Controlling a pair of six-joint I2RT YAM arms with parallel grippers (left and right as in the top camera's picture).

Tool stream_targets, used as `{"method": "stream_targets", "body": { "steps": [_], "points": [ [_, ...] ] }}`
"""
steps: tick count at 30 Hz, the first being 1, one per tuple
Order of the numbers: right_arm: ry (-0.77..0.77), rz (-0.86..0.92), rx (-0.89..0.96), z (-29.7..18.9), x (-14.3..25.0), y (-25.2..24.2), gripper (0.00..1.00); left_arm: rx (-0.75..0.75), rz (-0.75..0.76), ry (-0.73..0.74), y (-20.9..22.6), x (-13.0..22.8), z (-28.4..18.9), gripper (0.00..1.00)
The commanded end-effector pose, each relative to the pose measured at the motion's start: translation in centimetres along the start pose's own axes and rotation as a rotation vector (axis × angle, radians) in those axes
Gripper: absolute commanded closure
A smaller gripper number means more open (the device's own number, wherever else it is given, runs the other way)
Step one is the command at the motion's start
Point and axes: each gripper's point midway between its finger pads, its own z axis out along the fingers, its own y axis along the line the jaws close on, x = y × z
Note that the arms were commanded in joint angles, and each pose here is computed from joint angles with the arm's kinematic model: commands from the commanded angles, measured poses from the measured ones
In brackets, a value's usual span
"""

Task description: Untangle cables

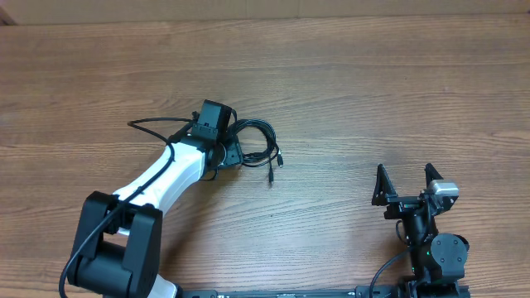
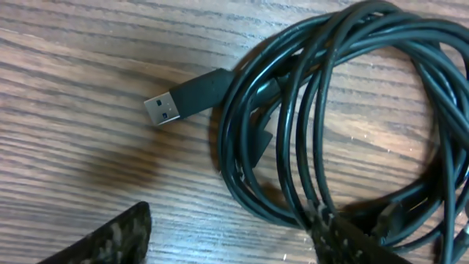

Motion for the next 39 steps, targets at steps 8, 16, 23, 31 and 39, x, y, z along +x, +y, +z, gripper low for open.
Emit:
{"method": "stream_targets", "body": {
  "steps": [8,16,23,31,39],
  "points": [
    [-0.003,-0.004,-0.008,0.01,0.18,0.13,0.0,0.0,-0.007,-0.001,-0.19,-0.15,0.27,0.25],
    [-0.003,-0.004,-0.008,0.01,0.18,0.13,0.0,0.0,-0.007,-0.001,-0.19,-0.14,0.27,0.25],
    [-0.003,-0.004,-0.008,0.01,0.18,0.13,0.0,0.0,-0.007,-0.001,-0.19,-0.15,0.27,0.25],
    [-0.003,-0.004,-0.008,0.01,0.19,0.13,0.0,0.002,-0.007,-0.003,-0.23,-0.19,0.27,0.25],
    [-0.003,-0.004,-0.008,0.01,0.18,0.13,0.0,0.002,-0.007,-0.003,-0.23,-0.2,0.27,0.24]
  ]
}}
